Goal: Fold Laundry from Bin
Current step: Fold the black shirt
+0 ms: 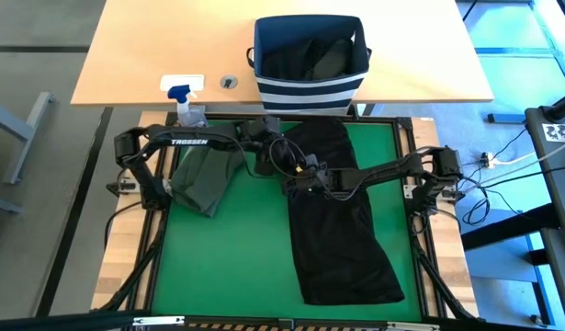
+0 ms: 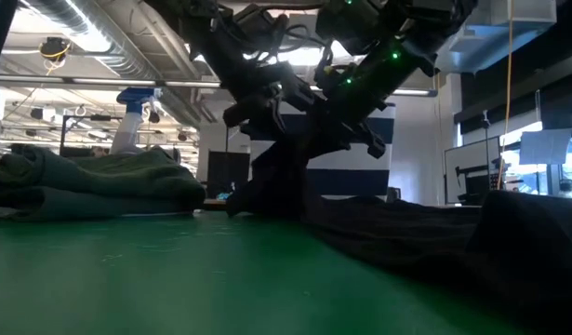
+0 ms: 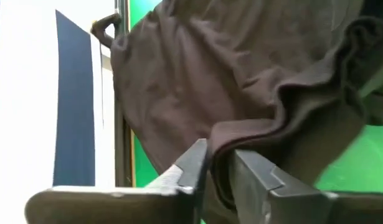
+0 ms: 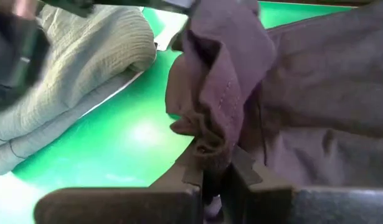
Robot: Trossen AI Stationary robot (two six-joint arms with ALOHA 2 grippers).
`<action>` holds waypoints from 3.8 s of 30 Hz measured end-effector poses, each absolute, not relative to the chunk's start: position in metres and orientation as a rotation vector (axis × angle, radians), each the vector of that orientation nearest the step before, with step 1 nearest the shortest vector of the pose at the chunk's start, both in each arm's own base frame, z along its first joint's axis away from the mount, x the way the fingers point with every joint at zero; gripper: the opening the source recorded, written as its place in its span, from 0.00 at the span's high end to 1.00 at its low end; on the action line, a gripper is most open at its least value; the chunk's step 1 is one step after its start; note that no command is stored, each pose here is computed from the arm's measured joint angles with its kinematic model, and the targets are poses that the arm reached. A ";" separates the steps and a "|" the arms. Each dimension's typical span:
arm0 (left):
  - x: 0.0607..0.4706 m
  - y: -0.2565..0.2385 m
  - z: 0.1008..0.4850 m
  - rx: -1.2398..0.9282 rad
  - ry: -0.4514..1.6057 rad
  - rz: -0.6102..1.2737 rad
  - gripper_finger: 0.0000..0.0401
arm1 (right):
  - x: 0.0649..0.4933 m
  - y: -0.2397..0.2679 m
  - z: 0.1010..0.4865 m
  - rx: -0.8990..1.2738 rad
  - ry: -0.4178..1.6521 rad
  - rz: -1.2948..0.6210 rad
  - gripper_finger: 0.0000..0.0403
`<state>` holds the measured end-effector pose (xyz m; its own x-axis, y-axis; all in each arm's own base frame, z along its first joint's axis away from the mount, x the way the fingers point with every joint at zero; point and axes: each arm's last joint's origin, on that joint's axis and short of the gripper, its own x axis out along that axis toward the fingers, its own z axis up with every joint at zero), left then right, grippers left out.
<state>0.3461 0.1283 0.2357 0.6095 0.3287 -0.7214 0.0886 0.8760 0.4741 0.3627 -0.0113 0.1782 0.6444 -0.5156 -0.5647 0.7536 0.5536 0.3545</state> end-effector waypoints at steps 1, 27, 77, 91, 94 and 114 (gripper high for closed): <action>0.344 0.128 0.238 0.473 0.925 0.152 0.82 | 0.363 -0.012 0.178 0.608 0.428 -0.775 0.94; 0.278 0.118 0.169 0.094 1.030 0.120 0.50 | 0.363 -0.020 0.177 0.581 0.468 -0.740 0.94; 0.334 0.175 0.181 0.183 0.637 0.269 1.00 | 0.346 -0.023 0.164 0.642 0.548 -0.965 0.94; 0.354 0.186 0.179 0.228 0.364 0.347 1.00 | 0.333 -0.026 0.150 0.681 0.655 -1.023 0.94; 0.357 0.188 0.179 0.241 0.311 0.355 1.00 | 0.333 -0.026 0.150 0.683 0.652 -1.021 0.94; 0.391 0.214 0.234 0.059 0.717 0.340 0.63 | 0.320 -0.044 0.159 0.688 0.918 -0.931 0.55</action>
